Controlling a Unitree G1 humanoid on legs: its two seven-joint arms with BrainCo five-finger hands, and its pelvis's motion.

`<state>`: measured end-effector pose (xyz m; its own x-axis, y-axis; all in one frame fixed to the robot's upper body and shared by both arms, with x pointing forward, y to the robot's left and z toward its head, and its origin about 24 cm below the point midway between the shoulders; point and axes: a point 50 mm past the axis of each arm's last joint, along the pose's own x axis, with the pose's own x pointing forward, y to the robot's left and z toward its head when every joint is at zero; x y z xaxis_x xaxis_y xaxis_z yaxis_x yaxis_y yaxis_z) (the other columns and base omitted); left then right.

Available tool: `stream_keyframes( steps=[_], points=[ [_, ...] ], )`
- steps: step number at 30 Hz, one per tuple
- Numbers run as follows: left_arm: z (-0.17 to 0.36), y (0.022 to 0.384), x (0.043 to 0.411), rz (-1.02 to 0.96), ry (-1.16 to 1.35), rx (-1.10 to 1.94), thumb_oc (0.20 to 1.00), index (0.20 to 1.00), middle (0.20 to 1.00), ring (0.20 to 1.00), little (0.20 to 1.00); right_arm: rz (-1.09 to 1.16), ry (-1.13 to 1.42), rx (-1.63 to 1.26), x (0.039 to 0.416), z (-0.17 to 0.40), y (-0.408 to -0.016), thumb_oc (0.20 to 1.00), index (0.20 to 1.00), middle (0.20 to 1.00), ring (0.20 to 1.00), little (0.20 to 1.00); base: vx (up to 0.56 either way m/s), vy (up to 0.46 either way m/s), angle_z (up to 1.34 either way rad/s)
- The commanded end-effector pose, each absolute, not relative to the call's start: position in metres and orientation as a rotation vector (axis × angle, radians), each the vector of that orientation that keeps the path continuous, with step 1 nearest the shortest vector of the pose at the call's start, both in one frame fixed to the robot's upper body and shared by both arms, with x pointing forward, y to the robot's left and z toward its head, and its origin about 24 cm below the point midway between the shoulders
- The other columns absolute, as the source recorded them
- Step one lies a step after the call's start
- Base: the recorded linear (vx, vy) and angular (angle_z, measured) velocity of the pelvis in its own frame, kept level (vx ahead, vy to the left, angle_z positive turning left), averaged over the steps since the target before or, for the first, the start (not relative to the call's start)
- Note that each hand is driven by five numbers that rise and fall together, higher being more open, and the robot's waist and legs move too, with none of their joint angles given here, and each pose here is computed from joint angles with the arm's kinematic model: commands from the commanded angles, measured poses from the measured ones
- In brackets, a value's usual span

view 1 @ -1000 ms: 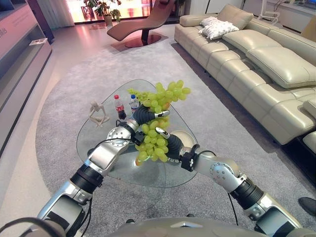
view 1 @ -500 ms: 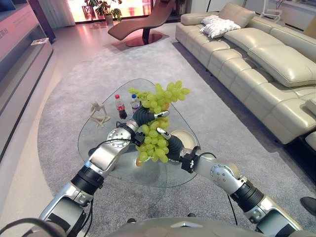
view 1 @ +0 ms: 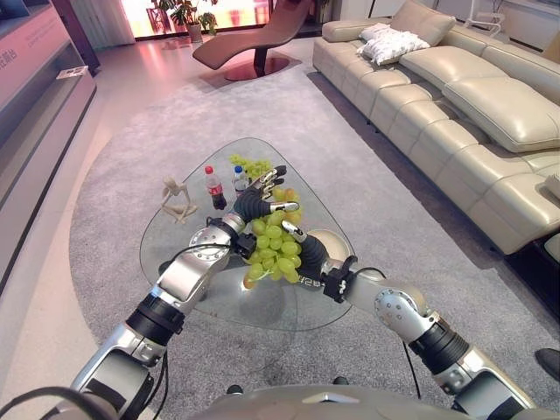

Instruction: Pick up fruits into the plate

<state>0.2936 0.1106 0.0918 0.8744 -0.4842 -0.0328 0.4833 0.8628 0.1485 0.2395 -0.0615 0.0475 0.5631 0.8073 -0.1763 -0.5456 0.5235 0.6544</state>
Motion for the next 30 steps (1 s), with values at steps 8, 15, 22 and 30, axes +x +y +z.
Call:
stream_keyframes(
  steps=[8,15,22,30],
  points=[
    [0.087,0.145,0.298,-0.491,0.035,0.069,1.0,1.0,1.0,1.0,1.0,0.802,0.09,0.814,0.266,0.114,-0.082,0.2,0.2,0.2,0.2,0.2,0.01,0.001,0.02],
    [0.081,0.17,0.293,-0.417,0.029,0.018,1.0,1.0,1.0,1.0,1.0,0.693,0.08,0.817,0.27,0.103,-0.106,0.2,0.2,0.2,0.2,0.2,0.01,0.002,0.05],
    [0.08,0.188,0.281,-0.311,-0.068,-0.212,1.0,1.0,1.0,1.0,1.0,0.549,0.111,0.823,0.269,0.076,-0.134,0.2,0.2,0.2,0.2,0.2,0.04,0.004,0.04],
    [0.056,0.201,0.273,-0.164,-0.027,-0.207,1.0,1.0,1.0,1.0,1.0,0.409,0.152,0.761,0.272,0.056,-0.153,0.2,0.2,0.2,0.2,0.2,0.04,0.006,0.02]
  ],
)
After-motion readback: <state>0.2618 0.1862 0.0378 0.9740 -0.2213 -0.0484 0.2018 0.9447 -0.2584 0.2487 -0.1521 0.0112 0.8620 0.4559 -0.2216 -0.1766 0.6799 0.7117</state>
